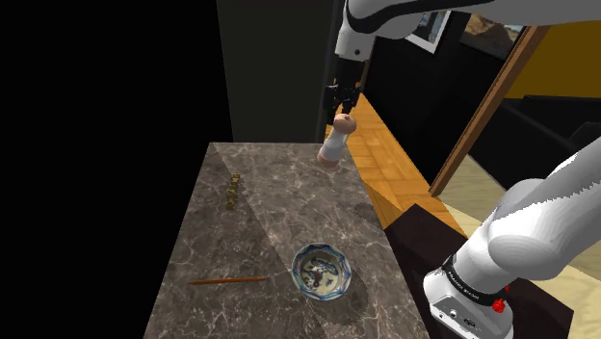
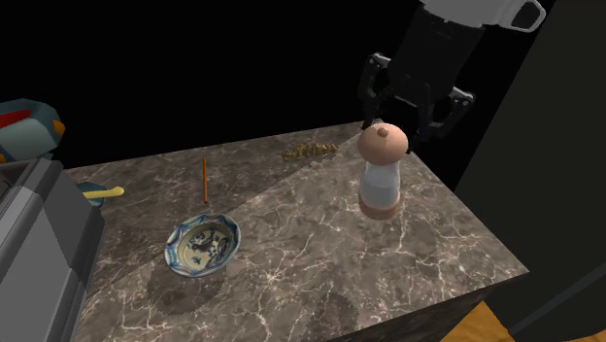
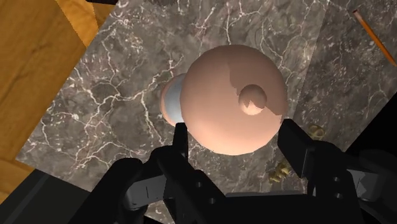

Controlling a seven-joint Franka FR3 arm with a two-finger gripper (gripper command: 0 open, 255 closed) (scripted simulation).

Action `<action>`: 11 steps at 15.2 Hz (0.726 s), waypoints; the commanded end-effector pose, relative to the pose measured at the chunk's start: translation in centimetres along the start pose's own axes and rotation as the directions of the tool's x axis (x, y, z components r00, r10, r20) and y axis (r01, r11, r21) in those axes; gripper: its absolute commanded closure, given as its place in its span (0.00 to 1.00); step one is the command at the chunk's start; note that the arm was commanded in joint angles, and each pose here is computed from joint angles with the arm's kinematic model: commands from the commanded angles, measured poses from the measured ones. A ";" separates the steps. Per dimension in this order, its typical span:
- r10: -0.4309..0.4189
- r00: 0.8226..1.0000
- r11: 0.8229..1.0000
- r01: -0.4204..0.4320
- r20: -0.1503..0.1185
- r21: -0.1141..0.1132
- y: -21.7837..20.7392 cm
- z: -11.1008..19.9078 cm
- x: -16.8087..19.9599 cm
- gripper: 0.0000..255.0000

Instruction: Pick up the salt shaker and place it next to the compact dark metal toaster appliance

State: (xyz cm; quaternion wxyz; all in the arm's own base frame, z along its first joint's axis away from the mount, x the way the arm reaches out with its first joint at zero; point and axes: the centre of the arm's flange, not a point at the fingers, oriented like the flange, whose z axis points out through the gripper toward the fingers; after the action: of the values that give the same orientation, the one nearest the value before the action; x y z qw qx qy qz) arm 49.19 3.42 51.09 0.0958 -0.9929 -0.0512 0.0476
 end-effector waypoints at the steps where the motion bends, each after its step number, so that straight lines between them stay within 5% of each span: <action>1: 0.000 1.000 1.000 0.000 0.000 0.000 -0.2 -1.0 -0.1 1.00; 9: 0.000 1.000 1.000 0.000 0.000 0.000 -0.8 -4.1 -0.3 1.00; 10: 0.000 1.000 1.000 0.000 0.000 0.000 -0.8 -4.1 -0.3 0.00; 11: 0.013 1.000 1.000 -0.013 -0.015 -0.007 -0.7 -3.0 -1.2 0.00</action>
State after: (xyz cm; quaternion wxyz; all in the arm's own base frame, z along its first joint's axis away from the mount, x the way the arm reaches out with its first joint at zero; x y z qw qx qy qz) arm 48.65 3.39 54.81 0.0942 -0.9934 -0.0478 0.0444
